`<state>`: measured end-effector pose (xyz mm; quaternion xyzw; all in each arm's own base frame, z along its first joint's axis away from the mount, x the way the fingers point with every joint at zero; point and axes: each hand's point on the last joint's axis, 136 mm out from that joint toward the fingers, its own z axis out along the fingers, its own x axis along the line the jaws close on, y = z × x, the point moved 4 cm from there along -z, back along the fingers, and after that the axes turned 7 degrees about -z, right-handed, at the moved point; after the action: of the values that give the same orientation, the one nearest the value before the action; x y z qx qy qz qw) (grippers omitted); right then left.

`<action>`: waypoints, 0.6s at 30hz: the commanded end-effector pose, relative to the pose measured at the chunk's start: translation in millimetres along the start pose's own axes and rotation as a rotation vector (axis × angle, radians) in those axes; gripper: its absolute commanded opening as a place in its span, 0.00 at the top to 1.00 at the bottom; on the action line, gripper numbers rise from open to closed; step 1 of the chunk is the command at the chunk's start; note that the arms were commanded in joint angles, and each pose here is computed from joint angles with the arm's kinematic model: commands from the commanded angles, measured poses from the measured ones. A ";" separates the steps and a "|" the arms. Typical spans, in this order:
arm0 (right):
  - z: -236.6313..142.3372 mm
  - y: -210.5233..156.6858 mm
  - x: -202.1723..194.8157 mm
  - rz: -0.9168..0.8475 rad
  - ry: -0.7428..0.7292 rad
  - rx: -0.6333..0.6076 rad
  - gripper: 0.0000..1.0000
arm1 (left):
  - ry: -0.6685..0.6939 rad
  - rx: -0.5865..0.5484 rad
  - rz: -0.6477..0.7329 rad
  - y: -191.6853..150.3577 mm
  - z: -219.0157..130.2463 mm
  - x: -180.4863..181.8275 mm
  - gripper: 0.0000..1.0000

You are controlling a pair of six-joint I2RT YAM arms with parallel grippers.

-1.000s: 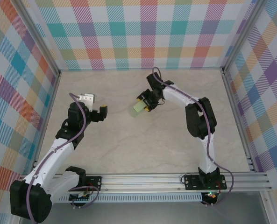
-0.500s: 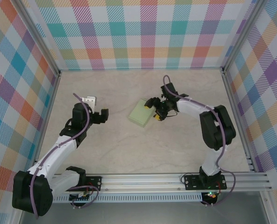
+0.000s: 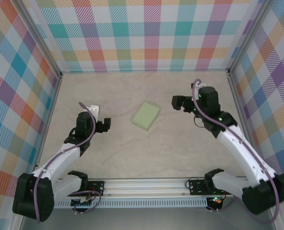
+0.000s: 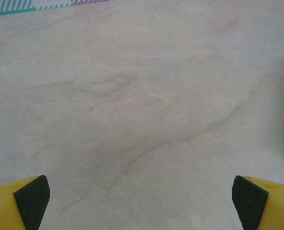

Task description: Fold the paper box

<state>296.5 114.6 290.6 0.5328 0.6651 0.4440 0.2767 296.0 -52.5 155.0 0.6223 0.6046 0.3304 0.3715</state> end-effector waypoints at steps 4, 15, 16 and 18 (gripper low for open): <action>31.0 -46.9 -64.4 -0.327 -0.271 -0.161 0.00 | -0.001 -0.114 0.059 -6.1 16.0 2.0 0.00; 92.2 -123.3 -111.3 -0.152 -0.218 -0.131 0.00 | 0.010 -0.150 -0.076 -11.3 68.8 21.7 0.00; 97.9 -128.4 -112.8 -0.149 -0.212 -0.115 0.00 | 0.013 -0.167 -0.119 -14.1 71.6 29.9 0.00; 103.0 -135.7 -121.5 -0.111 -0.198 -0.121 0.00 | -0.017 -0.178 -0.152 -18.3 77.0 36.6 0.00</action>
<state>332.8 23.2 84.1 0.5467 0.6696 0.3420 0.3686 340.2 -29.5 80.2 0.5915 0.6216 0.3370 0.3875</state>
